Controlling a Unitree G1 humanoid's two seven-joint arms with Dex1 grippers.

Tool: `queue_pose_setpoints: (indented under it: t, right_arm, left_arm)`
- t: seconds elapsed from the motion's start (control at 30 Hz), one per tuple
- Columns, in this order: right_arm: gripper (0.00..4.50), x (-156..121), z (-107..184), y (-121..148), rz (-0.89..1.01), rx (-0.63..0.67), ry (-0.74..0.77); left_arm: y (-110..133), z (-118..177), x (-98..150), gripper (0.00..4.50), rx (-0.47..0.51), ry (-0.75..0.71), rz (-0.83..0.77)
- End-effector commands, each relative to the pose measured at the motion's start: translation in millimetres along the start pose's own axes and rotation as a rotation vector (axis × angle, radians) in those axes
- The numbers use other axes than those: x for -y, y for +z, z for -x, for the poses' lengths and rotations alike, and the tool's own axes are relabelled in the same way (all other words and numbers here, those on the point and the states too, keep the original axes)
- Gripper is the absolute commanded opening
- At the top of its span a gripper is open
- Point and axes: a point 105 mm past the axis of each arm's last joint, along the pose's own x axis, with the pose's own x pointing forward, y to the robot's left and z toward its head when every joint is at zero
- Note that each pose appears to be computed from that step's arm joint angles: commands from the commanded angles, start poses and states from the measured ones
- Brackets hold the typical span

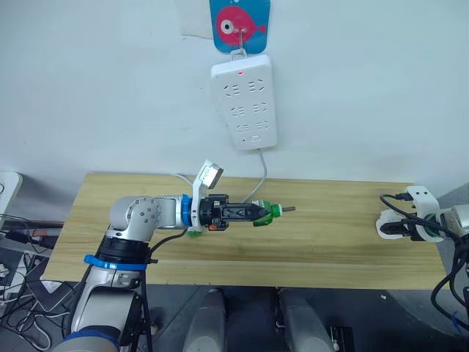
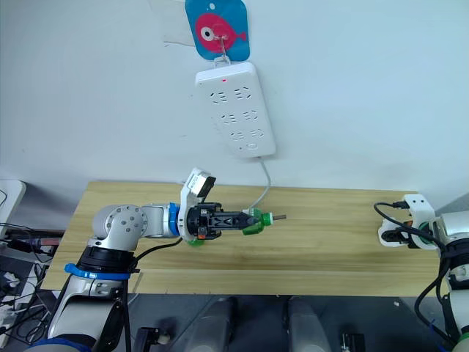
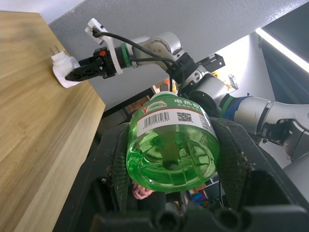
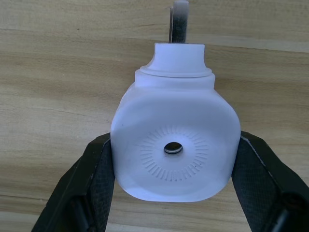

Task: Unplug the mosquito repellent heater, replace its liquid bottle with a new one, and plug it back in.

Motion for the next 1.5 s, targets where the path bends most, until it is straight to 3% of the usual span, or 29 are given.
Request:
queue_pose_setpoints:
  t: [0.03,0.27,0.4,0.43,0.73,0.93,1.07,1.2,1.3,1.4,1.5]
  right_arm:
    - [2.98,7.1,0.6,-3.1,-0.035,-0.005,-0.041]
    - [2.98,8.8,-0.1,-2.1,-0.059,-0.004,-0.064]
    - [4.38,6.3,0.8,-1.2,-0.073,0.001,-0.043]
    - [4.47,5.6,1.9,-0.5,-0.077,0.002,-0.036]
    - [4.47,11.4,29.2,0.1,-0.081,0.013,-0.029]
    - [4.47,16.5,69.2,-8.5,-0.058,0.033,-0.019]
    - [4.47,-17.3,103.8,9.2,-0.103,0.165,0.123]
    - [4.47,-83.2,138.9,27.4,-0.102,0.471,0.470]
    - [4.47,-131.8,151.9,7.1,-0.106,0.604,0.730]
    - [4.47,-165.8,153.6,-11.3,-0.116,0.640,0.769]
    - [4.47,-200.0,165.5,-11.5,-0.320,0.692,0.842]
  left_arm:
    - [4.3,-0.6,8.1,2.24,0.003,-0.027,-0.038]
    - [3.7,-0.1,6.8,2.24,0.001,-0.025,-0.041]
    - [1.7,0.8,6.6,2.24,-0.004,-0.026,-0.039]
    - [0.9,1.1,6.4,2.24,-0.007,-0.026,-0.039]
    - [-2.8,2.2,5.6,2.24,-0.011,-0.036,-0.037]
    - [0.9,3.2,5.0,2.24,-0.011,-0.043,-0.052]
    - [4.4,3.6,5.0,2.24,0.012,-0.045,-0.073]
    - [7.8,-3.0,5.4,2.24,0.038,-0.035,-0.146]
    - [11.6,-9.9,2.9,2.24,0.075,-0.009,-0.227]
    - [14.9,-18.2,0.3,2.24,0.101,0.028,-0.348]
    - [12.8,-29.1,2.5,2.24,0.097,0.033,-0.501]
